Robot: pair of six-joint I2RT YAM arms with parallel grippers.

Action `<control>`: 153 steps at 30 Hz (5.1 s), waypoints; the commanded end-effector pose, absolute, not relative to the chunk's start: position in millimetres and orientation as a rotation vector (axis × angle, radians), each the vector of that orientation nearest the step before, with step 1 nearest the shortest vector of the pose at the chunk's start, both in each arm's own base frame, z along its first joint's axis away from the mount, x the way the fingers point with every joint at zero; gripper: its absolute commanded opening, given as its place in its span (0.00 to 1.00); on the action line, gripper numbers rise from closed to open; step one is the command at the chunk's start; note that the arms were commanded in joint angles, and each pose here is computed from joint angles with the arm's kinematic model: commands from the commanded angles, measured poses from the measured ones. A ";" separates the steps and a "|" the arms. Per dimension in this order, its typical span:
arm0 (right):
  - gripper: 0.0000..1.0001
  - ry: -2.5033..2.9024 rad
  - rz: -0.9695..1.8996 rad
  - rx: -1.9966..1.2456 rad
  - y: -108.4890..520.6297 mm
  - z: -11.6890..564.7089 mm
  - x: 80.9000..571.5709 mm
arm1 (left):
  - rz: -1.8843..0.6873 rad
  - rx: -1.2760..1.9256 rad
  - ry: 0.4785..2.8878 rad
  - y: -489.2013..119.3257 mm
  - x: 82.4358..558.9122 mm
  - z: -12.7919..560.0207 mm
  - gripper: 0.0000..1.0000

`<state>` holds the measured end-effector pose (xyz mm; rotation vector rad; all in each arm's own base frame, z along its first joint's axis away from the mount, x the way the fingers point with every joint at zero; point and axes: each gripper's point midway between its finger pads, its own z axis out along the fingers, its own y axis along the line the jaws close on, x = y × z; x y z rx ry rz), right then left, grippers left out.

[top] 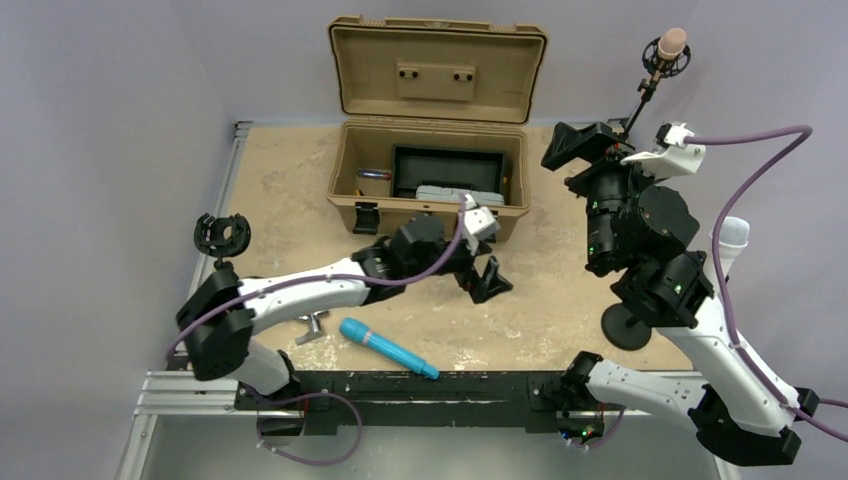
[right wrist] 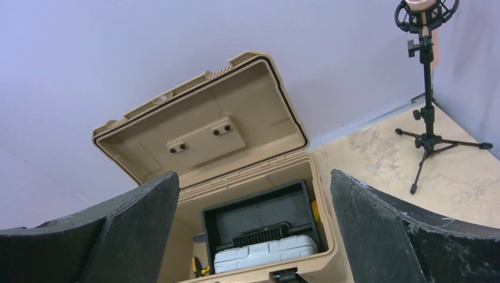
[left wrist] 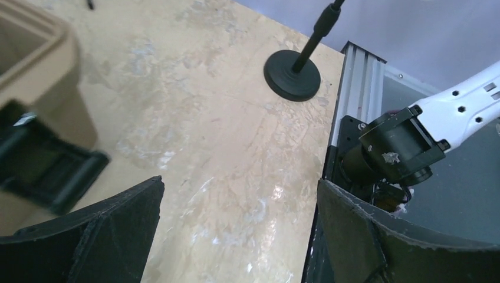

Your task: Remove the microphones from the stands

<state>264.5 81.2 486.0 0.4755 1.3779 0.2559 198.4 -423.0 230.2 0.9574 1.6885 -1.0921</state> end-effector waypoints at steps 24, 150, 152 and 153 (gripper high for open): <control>0.99 1.204 -0.456 0.852 -56.5 406.7 263.5 | -1.064 0.825 1.419 -398.8 154.5 336.9 0.97; 0.99 1.358 -0.987 0.975 -147.6 397.5 129.7 | -1.133 0.980 1.347 -349.5 105.3 372.1 1.00; 0.99 1.360 -0.973 0.969 -145.6 395.9 136.3 | -1.130 0.980 1.348 -349.3 105.7 371.8 1.00; 0.99 1.365 -0.983 0.964 -144.9 394.4 139.7 | -1.125 0.978 1.348 -348.4 106.2 371.8 1.00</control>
